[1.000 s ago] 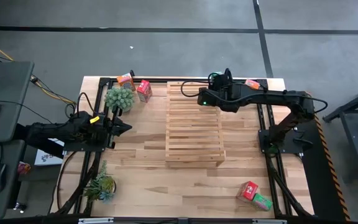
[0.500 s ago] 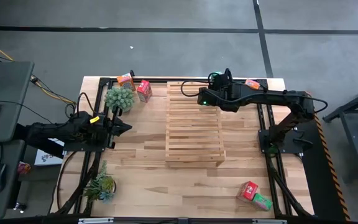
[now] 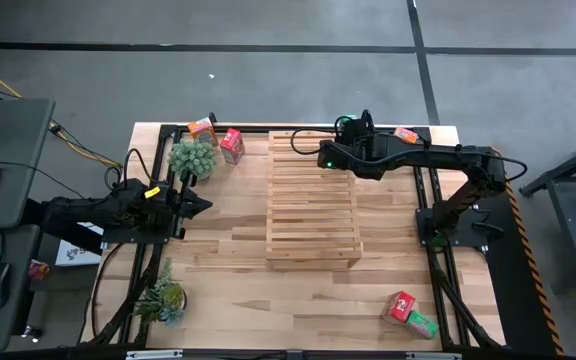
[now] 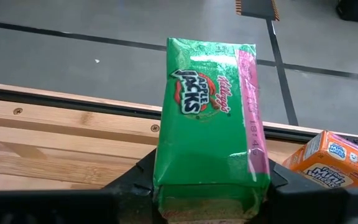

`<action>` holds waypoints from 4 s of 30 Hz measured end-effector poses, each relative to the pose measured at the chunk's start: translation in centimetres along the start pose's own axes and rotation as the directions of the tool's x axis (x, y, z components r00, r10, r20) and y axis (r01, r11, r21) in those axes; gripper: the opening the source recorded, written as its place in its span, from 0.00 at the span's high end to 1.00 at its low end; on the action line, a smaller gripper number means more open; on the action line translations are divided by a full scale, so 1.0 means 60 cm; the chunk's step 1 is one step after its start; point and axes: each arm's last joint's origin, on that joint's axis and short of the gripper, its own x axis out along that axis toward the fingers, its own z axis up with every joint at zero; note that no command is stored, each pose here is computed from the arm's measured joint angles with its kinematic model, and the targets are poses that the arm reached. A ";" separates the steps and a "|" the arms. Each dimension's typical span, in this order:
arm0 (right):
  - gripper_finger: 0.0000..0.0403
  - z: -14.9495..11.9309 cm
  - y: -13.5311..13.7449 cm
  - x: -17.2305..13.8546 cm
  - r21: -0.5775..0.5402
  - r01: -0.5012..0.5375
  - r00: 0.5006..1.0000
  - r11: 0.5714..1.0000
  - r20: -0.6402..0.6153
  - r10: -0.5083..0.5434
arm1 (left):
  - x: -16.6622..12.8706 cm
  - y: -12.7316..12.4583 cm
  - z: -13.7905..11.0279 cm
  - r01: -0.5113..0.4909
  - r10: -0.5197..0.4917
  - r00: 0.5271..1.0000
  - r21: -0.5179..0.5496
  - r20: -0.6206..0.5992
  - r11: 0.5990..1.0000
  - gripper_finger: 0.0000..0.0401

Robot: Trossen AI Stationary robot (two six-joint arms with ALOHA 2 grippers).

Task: Stack cereal on shelf
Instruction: Put the top green cereal box on the shelf, then put the green cereal box on the shelf aligned with the other green cereal box

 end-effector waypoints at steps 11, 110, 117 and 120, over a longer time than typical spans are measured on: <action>0.68 0.000 0.000 0.000 0.000 0.000 1.000 1.000 -0.001 0.000 | 0.000 0.000 0.000 -0.001 0.001 1.000 0.000 0.000 1.000 1.00; 0.37 -0.141 -0.187 -0.446 -0.074 -0.725 0.459 0.685 -0.793 0.401 | 0.000 0.000 -0.001 0.000 0.000 1.000 0.000 -0.005 1.000 1.00; 0.37 -0.275 -0.234 -0.469 -0.046 -0.550 0.459 0.834 -0.851 0.256 | 0.000 0.000 -0.001 0.000 0.000 1.000 -0.001 -0.007 1.000 1.00; 0.37 -0.318 -0.243 -0.467 -0.004 -0.504 0.426 0.863 -0.871 0.245 | 0.000 0.000 -0.001 0.000 0.000 1.000 -0.001 -0.007 1.000 1.00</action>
